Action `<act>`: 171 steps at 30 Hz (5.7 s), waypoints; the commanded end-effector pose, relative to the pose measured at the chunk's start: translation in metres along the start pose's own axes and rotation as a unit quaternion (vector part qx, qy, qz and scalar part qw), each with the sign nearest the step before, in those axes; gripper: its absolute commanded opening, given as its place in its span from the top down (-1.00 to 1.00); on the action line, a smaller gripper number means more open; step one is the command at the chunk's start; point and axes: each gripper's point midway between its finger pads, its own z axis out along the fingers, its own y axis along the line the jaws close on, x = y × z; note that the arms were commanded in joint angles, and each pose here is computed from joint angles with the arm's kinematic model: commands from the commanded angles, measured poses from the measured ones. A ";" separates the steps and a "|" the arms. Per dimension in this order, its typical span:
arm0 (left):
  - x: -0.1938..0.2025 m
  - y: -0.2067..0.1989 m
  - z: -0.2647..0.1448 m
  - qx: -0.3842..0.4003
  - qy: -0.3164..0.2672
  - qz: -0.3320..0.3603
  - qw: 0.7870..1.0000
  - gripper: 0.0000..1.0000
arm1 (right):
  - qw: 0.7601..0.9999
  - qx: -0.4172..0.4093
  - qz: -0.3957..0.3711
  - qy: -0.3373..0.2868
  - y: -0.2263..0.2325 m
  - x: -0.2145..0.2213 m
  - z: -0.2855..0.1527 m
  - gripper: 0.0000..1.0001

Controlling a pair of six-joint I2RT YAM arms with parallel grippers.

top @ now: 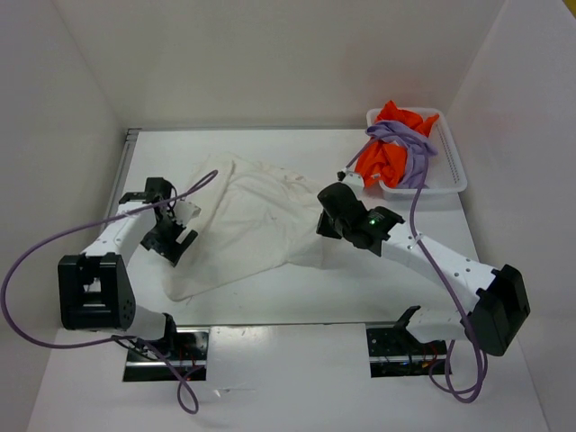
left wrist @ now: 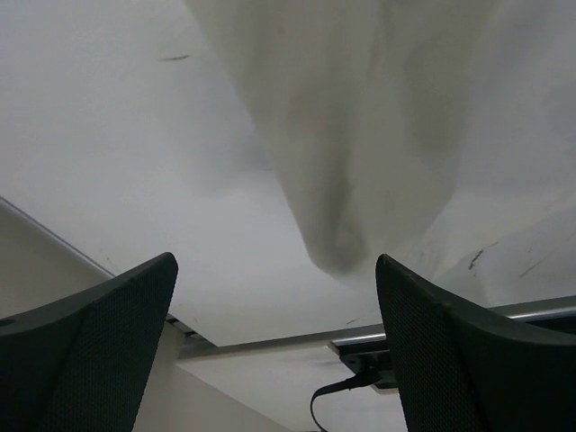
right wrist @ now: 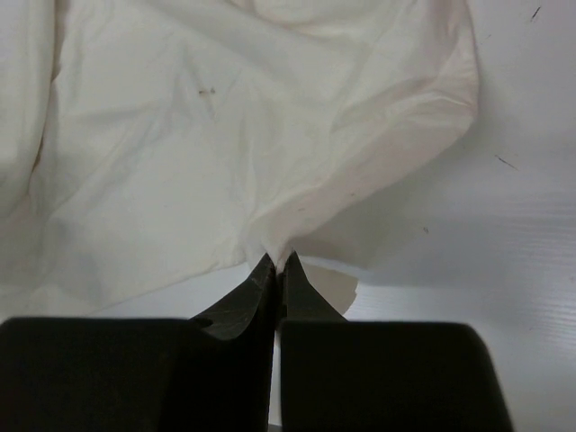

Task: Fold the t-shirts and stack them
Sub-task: Flatten out the tshirt, then grap the side of the flattened tshirt closest away from the robot with both arms

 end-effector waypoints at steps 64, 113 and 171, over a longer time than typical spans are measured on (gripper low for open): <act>-0.006 0.006 0.005 -0.006 0.068 0.013 0.998 -0.26 | 0.997 0.057 0.046 0.021 -0.046 0.025 -0.001 1.00; -0.308 0.160 0.105 0.029 -0.186 -0.138 0.972 -0.39 | 0.958 0.239 0.121 0.100 -0.113 0.082 -0.024 1.00; 0.029 0.014 -0.049 -0.075 -0.069 0.039 0.994 -0.98 | 0.998 0.037 0.052 -0.018 -0.018 -0.008 0.031 1.00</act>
